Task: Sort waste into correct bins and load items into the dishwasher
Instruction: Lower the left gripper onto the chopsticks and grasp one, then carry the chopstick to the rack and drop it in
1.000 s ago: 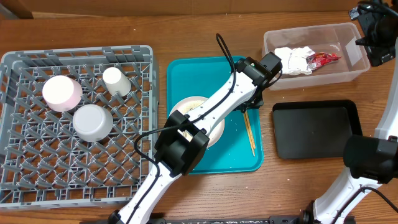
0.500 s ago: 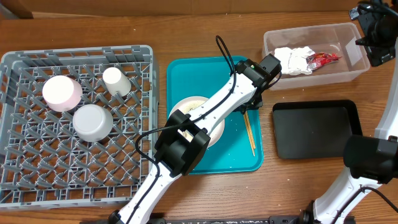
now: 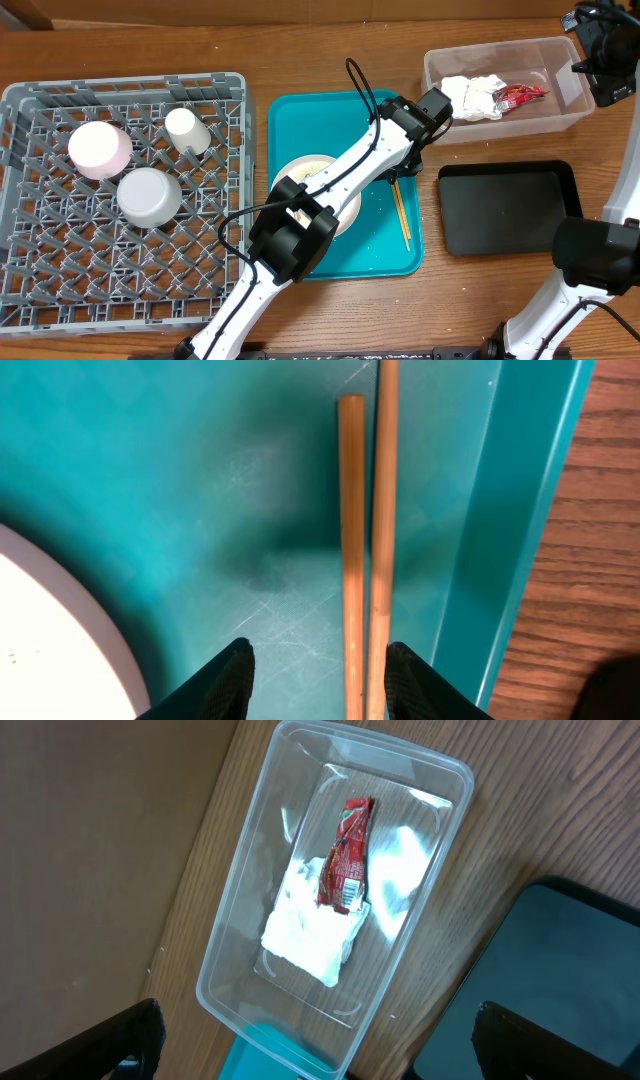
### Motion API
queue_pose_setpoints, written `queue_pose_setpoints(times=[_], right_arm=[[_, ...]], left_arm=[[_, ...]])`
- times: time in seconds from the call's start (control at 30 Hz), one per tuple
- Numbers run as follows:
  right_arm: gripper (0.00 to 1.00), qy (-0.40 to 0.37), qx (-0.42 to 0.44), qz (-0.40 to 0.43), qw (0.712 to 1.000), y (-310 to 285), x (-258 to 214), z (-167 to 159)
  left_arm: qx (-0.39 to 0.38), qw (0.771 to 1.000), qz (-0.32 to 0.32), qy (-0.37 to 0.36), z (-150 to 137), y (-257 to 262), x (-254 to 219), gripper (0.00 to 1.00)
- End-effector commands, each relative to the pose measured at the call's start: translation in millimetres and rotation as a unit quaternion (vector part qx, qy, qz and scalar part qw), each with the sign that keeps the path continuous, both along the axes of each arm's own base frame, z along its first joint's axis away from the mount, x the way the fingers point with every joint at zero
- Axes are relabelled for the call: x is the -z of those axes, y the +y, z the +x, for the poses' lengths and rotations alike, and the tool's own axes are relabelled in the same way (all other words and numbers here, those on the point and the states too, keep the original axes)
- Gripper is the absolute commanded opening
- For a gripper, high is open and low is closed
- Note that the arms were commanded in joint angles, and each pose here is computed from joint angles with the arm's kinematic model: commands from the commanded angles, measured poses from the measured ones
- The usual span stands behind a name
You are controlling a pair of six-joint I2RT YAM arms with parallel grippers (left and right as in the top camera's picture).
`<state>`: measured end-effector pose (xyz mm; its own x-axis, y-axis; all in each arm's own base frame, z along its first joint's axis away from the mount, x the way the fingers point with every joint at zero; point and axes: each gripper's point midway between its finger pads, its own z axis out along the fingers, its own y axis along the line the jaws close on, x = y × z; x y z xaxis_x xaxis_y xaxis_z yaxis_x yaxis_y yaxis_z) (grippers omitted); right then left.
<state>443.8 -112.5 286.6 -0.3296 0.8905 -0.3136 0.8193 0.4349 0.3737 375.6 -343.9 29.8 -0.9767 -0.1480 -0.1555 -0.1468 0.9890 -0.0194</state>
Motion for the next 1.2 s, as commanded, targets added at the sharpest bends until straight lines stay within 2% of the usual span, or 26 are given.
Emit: queue_pose_setpoints(times=[0.0, 0.63, 0.73, 0.9, 1.0, 1.1, 1.17], right_arm=[[1.00, -0.001, 0.003, -0.005, 1.000, -3, -1, 0], [1.00, -0.001, 0.003, -0.005, 1.000, -3, -1, 0], [1.00, -0.001, 0.003, -0.005, 1.000, -3, -1, 0], [1.00, -0.001, 0.003, -0.005, 1.000, -3, -1, 0], [1.00, -0.001, 0.003, -0.005, 1.000, -3, -1, 0], [1.00, -0.001, 0.003, -0.005, 1.000, -3, -1, 0], [1.00, -0.001, 0.003, -0.005, 1.000, -3, -1, 0]], left_arm=[[-0.010, 1.000, 0.013, 0.004, -4, 3, 12, 0.45], [-0.010, 1.000, 0.015, 0.013, -10, 5, 27, 0.44], [-0.012, 1.000, 0.021, 0.019, -15, 6, 33, 0.38], [-0.020, 0.999, 0.019, 0.023, -19, 4, 36, 0.20], [-0.017, 1.000, 0.016, 0.020, -18, 2, 33, 0.13], [0.010, 1.000, 0.012, 0.014, -13, -1, 28, 0.05], [0.038, 0.999, 0.000, 0.011, -9, -7, 20, 0.04]])
